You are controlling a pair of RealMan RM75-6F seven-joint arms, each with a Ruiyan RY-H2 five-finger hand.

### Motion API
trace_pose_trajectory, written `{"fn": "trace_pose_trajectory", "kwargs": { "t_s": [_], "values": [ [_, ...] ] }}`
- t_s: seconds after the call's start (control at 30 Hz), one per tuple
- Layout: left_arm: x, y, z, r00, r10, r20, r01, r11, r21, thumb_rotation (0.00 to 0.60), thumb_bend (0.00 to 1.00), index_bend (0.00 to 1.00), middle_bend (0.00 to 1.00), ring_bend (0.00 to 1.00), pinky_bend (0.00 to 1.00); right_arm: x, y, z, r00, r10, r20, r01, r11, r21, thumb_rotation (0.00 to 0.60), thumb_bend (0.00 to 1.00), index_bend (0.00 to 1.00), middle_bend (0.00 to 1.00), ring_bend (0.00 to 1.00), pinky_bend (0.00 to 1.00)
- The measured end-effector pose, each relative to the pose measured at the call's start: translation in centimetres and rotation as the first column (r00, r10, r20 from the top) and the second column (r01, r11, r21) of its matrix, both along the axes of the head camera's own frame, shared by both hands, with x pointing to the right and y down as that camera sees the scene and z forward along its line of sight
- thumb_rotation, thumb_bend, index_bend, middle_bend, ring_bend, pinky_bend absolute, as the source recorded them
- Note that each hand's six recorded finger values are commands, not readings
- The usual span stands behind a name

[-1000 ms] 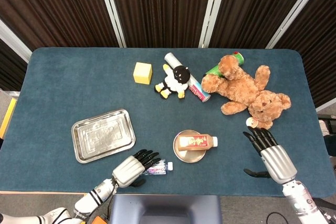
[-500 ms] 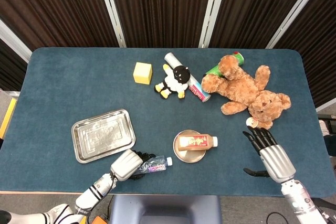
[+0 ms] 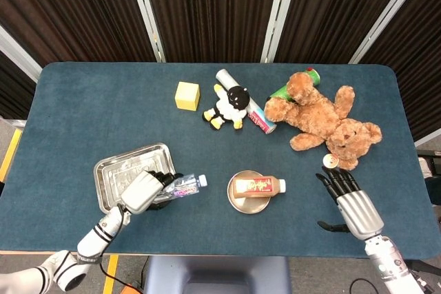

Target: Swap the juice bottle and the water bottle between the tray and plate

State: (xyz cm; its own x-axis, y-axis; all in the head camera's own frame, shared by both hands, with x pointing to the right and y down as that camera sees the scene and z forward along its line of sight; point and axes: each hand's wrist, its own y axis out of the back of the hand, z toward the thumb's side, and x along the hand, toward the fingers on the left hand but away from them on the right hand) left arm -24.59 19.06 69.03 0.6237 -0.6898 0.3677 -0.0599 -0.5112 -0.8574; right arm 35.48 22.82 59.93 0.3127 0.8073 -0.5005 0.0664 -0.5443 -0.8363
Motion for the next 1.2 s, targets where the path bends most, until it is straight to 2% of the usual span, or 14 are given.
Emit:
{"fn": "trace_pose_trajectory", "kwargs": {
  "t_s": [0.2, 0.43, 0.5, 0.63, 0.73, 0.8, 0.9, 1.2],
  "values": [
    [-5.4, -3.3, 2.4, 0.994, -0.086, 0.062, 0.087, 0.996, -0.024, 0.6, 0.43, 0.67, 0.85, 0.77, 0.85, -0.4, 0.4, 0.3, 1.0, -0.009, -0.017, 0.009, 1.0, 0.0, 0.6, 0.19, 0.0, 0.0, 0.0, 0.05],
    [-9.3, -5.0, 4.7, 0.982, -0.16, 0.102, 0.166, 0.984, -0.06, 0.6, 0.42, 0.51, 0.71, 0.64, 0.69, -0.7, 0.6, 0.8, 0.999, -0.019, -0.029, 0.019, 1.0, -0.011, 0.6, 0.19, 0.0, 0.0, 0.0, 0.05],
    [-9.7, -4.8, 5.1, 0.981, -0.165, 0.099, 0.173, 0.982, -0.077, 0.6, 0.41, 0.43, 0.63, 0.56, 0.61, -0.7, 0.6, 0.9, 0.999, -0.017, -0.032, 0.017, 1.0, -0.012, 0.6, 0.19, 0.0, 0.0, 0.0, 0.05],
    [-9.8, -3.9, 5.4, 0.983, -0.16, 0.088, 0.169, 0.98, -0.108, 0.6, 0.38, 0.26, 0.45, 0.34, 0.44, -0.8, 0.7, 1.0, 0.999, -0.019, -0.036, 0.019, 1.0, -0.015, 0.6, 0.19, 0.0, 0.0, 0.0, 0.05],
    [-9.9, -3.5, 5.5, 0.983, -0.163, 0.084, 0.172, 0.977, -0.122, 0.6, 0.36, 0.09, 0.25, 0.12, 0.26, -0.8, 0.7, 1.0, 0.999, -0.021, -0.036, 0.021, 1.0, -0.015, 0.6, 0.19, 0.0, 0.0, 0.0, 0.05],
    [-9.9, -3.3, 5.6, 0.982, -0.168, 0.089, 0.179, 0.974, -0.137, 0.6, 0.35, 0.02, 0.12, 0.03, 0.18, -0.9, 0.8, 1.0, 0.999, -0.023, -0.035, 0.023, 1.0, -0.016, 0.6, 0.19, 0.0, 0.0, 0.0, 0.05],
    [-10.1, -3.2, 5.8, 0.978, -0.178, 0.108, 0.194, 0.968, -0.157, 0.6, 0.34, 0.0, 0.03, 0.0, 0.12, -1.0, 0.9, 0.9, 0.999, -0.027, -0.033, 0.027, 1.0, -0.017, 0.6, 0.19, 0.0, 0.0, 0.0, 0.05],
    [-10.6, -2.5, 4.7, 0.975, -0.185, 0.127, 0.205, 0.964, -0.169, 0.6, 0.33, 0.0, 0.01, 0.0, 0.1, -0.8, 0.9, 0.5, 1.0, -0.018, -0.025, 0.018, 1.0, -0.007, 0.6, 0.19, 0.0, 0.0, 0.0, 0.05]
  ]
}}
